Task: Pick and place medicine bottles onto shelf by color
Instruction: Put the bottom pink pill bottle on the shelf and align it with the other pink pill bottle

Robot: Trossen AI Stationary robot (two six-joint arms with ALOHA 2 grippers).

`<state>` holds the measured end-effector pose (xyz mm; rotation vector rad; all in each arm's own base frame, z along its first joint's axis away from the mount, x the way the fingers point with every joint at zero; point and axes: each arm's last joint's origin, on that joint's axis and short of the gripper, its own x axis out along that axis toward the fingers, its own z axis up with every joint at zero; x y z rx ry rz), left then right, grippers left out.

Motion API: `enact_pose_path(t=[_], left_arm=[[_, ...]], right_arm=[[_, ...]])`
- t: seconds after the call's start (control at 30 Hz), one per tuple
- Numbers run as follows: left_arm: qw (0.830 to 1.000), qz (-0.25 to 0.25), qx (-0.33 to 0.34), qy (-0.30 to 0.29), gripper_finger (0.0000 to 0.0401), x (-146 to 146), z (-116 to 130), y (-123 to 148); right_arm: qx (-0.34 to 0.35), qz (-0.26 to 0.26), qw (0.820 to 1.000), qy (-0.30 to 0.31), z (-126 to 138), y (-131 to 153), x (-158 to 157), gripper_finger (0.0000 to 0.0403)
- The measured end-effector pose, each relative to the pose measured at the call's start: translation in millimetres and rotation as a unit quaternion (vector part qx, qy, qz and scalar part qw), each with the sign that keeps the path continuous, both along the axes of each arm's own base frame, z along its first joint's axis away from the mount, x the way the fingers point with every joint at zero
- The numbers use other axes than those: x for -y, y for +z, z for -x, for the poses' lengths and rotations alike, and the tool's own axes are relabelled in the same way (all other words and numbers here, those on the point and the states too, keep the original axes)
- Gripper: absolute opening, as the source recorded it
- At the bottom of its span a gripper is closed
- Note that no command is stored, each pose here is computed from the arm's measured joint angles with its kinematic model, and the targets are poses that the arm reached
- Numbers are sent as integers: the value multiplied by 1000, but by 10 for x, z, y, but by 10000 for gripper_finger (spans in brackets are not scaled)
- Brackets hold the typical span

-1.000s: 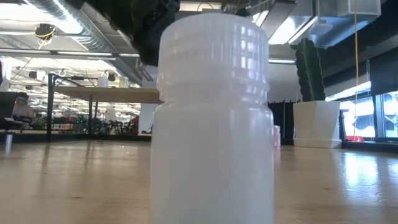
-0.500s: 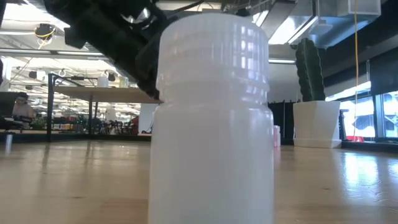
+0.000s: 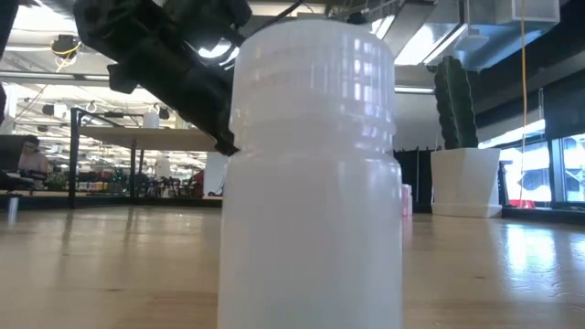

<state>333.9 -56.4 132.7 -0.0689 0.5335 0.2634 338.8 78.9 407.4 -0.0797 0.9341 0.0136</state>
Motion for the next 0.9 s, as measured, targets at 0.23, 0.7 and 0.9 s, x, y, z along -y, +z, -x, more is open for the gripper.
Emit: enact_pose_path(t=[0.23,0.7,0.9], left_arm=[[1000,3,0,10,270,-85,-15,1],[1000,25,17,-9,270,-117,-46,30],[999,28,17,-10,270,-114,-53,12]], right_arm=[[0,0,1000,0,-2,-2,-1,188],[0,-1,1000,1,-2,-2,-2,188],[0,-1,1000,1,-2,-2,-2,188]])
